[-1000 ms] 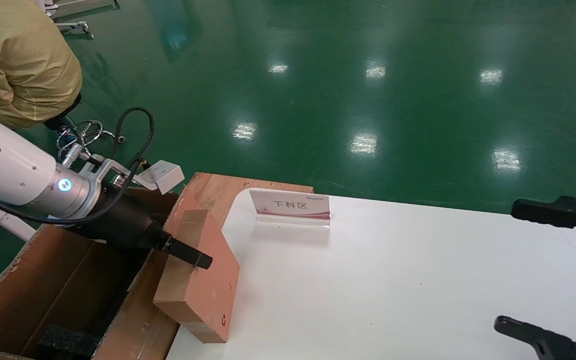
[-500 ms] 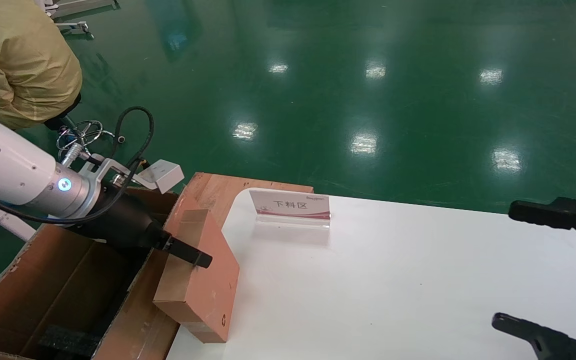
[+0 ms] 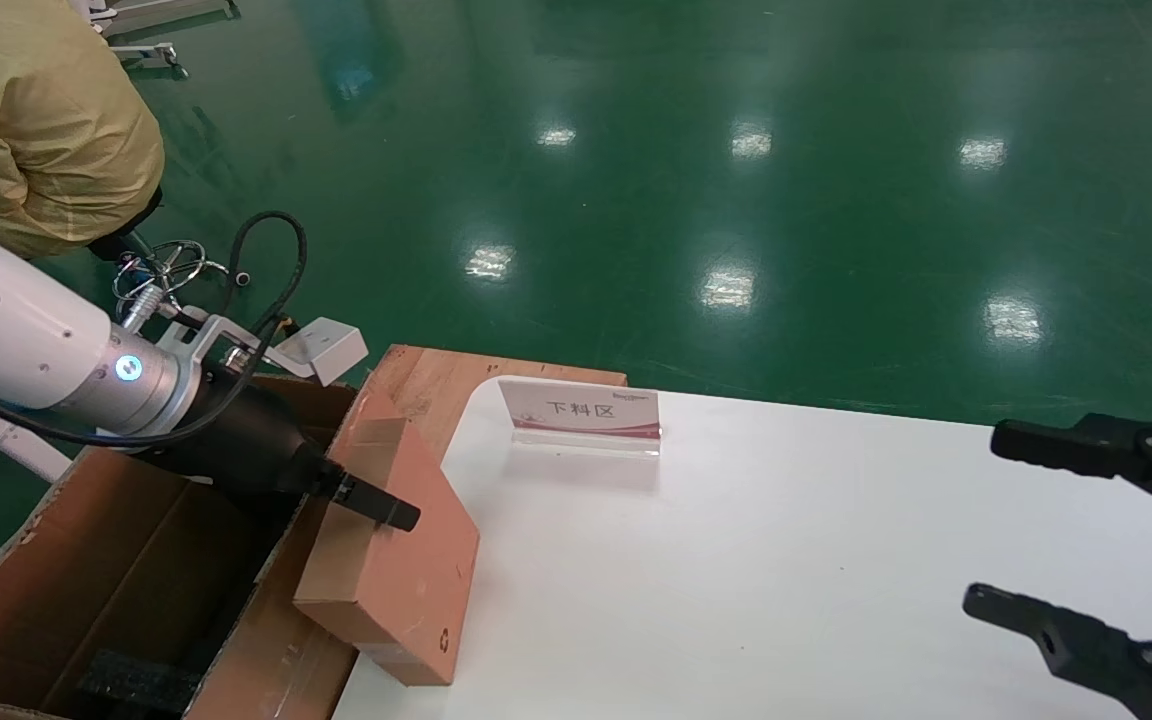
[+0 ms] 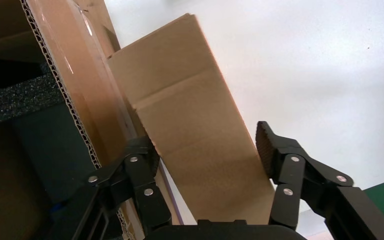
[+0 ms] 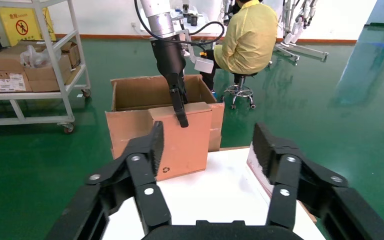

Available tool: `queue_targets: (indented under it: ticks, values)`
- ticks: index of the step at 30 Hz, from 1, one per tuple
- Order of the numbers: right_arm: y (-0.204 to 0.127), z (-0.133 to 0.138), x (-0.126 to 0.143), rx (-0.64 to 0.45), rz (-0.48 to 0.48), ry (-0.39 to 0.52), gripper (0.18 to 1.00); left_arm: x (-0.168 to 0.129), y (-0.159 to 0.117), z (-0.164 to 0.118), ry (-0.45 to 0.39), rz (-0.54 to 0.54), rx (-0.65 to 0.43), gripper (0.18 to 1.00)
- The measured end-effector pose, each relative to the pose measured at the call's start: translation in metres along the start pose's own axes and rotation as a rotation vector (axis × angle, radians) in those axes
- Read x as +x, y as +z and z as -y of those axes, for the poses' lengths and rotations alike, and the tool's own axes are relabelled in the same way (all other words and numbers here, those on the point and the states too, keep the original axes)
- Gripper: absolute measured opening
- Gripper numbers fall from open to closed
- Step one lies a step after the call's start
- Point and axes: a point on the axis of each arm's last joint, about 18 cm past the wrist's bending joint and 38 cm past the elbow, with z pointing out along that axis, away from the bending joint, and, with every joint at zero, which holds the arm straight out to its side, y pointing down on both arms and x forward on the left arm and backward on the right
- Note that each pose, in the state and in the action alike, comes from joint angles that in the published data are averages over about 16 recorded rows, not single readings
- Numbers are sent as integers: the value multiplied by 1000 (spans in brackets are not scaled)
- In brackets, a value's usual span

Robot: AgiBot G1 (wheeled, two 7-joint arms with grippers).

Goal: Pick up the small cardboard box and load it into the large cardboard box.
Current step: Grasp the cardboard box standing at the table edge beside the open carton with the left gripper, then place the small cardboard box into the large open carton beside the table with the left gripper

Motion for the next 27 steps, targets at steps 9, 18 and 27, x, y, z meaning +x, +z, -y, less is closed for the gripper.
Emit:
queue_targets:
  ticks: [9, 18, 27]
  values:
    - [0, 0, 0, 0, 0, 0, 560, 0, 0, 0, 0, 1, 1, 556]
    - [0, 0, 0, 0, 0, 0, 358, 0, -1, 2, 6, 2, 3, 415]
    - [0, 0, 0, 0, 0, 0, 250, 1, -30, 22, 73, 39, 39, 378]
